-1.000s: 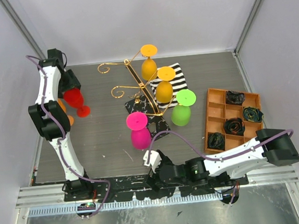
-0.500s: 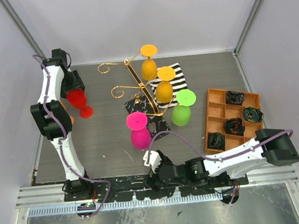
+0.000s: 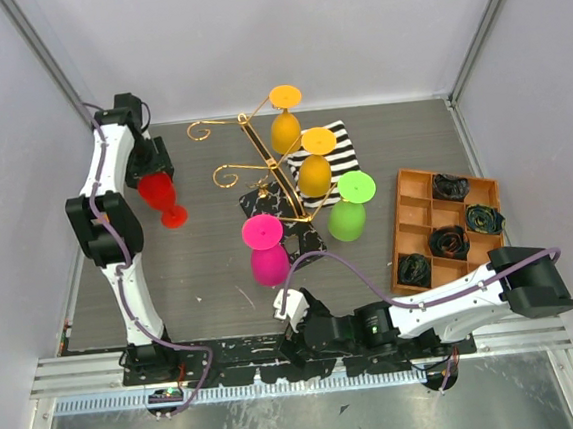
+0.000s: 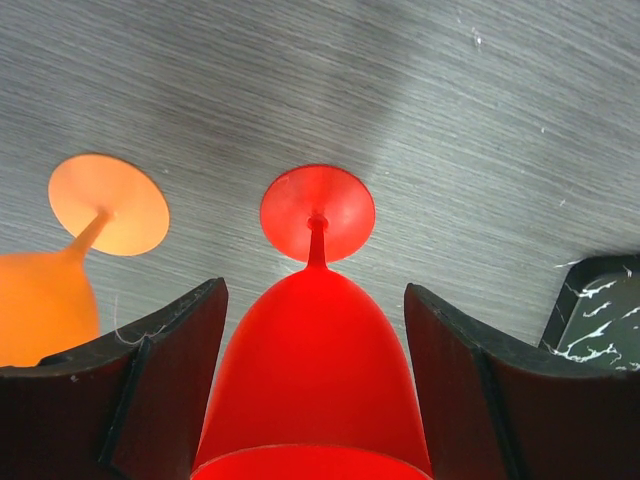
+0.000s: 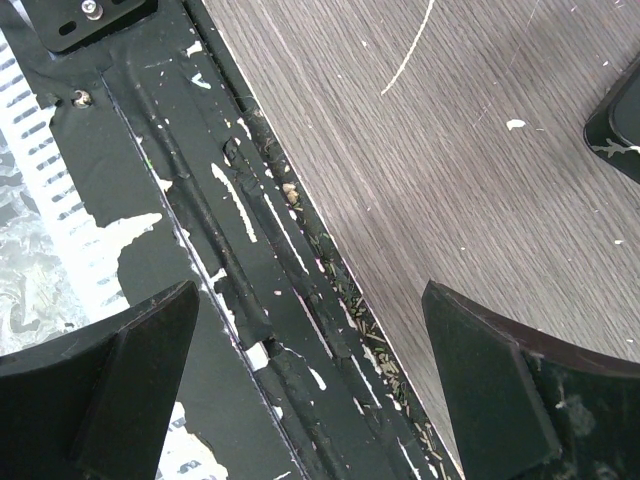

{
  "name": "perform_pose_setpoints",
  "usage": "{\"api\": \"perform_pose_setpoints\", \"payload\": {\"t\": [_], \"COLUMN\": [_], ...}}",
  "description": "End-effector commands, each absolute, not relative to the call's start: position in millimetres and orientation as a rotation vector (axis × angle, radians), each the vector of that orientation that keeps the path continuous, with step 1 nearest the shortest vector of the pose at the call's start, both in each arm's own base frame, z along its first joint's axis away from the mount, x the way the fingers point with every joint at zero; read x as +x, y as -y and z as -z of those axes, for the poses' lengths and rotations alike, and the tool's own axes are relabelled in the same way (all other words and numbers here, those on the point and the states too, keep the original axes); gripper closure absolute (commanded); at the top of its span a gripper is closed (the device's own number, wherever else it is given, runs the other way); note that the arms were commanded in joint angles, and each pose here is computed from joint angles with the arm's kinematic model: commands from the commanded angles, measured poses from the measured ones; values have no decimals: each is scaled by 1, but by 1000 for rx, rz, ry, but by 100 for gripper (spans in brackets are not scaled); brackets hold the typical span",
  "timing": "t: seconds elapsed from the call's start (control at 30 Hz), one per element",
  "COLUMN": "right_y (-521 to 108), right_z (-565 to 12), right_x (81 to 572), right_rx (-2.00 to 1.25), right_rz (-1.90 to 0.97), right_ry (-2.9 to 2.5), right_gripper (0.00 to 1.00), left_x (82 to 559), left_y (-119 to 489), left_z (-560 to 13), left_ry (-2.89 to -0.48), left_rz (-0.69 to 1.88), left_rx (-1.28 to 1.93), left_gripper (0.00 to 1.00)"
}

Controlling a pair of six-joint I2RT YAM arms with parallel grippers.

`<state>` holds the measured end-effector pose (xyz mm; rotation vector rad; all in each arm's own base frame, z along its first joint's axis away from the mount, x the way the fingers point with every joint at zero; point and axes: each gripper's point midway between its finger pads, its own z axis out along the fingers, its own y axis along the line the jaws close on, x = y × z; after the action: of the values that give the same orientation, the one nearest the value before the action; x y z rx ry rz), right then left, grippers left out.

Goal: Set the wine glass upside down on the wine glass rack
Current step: Move the wine glass to the center of the board.

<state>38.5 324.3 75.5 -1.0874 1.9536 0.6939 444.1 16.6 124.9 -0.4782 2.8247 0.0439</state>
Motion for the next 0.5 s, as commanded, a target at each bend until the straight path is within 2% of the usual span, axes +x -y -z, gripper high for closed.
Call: {"api": "perform_pose_setpoints", "payload": {"t": [0.0, 0.47], "right_y": [-334, -335], "right_z": [-89, -90], "right_x": [39, 38], "right_rx": [-1045, -1042], "right_rz": [-745, -756], "right_ry": [-1935, -1928], "right_gripper": [0, 0], "left_x": [430, 404], "left_y": [-3, 7], "left_z": [-118, -120], "left_ry": [-2884, -2898], "left_rz": [-25, -48], "left_rx": [-434, -408], "left_gripper": [23, 23]}}
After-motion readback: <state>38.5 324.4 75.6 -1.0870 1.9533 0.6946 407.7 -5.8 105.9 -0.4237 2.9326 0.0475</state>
